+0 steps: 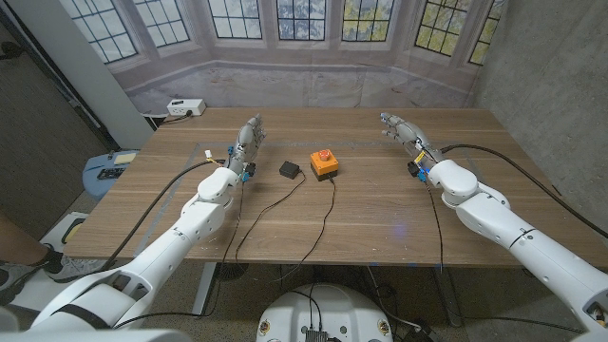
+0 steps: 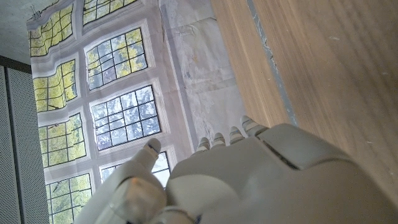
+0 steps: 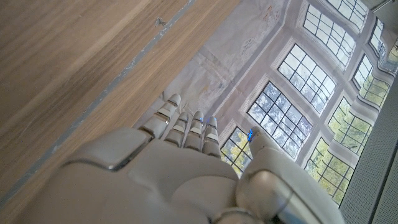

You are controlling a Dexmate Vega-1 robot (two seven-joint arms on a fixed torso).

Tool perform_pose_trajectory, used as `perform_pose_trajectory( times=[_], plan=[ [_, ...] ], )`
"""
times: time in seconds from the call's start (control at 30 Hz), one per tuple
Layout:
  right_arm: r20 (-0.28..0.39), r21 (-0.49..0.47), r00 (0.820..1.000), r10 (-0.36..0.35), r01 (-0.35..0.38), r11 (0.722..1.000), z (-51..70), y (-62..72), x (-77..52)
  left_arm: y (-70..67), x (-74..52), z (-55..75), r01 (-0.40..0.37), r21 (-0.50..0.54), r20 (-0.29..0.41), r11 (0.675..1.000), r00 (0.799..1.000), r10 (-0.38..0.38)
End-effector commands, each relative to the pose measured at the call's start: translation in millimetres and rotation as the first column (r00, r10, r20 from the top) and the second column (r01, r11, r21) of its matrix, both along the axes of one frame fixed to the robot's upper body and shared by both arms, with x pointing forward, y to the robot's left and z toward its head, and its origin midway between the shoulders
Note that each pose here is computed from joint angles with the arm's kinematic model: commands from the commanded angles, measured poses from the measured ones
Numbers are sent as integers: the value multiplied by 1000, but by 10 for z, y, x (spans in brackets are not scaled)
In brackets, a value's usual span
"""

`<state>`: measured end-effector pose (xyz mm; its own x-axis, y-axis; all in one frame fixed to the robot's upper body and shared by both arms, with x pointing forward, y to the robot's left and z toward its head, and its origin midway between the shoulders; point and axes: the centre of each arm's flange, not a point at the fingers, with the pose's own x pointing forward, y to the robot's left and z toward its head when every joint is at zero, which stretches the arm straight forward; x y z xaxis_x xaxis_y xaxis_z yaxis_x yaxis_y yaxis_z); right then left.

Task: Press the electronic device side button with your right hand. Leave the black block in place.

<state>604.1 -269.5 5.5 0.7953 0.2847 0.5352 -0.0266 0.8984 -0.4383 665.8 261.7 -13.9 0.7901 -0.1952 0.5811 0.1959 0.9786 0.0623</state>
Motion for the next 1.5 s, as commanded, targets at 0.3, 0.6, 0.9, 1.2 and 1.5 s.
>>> perform_pose_trajectory(
  times=[0.3, 0.6, 0.9, 1.2, 1.5],
  plan=[
    [105, -179, 991, -89, 107, 978, 135, 283, -182, 34, 6, -3, -5, -4, 13, 1000, 1000, 5],
    [145, -258, 983, -116, 150, 954, 191, 415, -220, 48, 41, -2, 0, -4, 12, 1000, 1000, 0],
    [191, -342, 971, -145, 204, 917, 232, 545, -313, 42, 43, -3, -2, -4, 13, 1000, 1000, 2],
    [228, -419, 962, -149, 235, 877, 228, 647, -412, 10, 24, -5, -1, -2, 15, 1000, 1000, 1],
    [260, -500, 953, -157, 272, 822, 195, 791, -473, -6, 18, -1, 4, 2, 16, 1000, 1000, -4]
  ],
)
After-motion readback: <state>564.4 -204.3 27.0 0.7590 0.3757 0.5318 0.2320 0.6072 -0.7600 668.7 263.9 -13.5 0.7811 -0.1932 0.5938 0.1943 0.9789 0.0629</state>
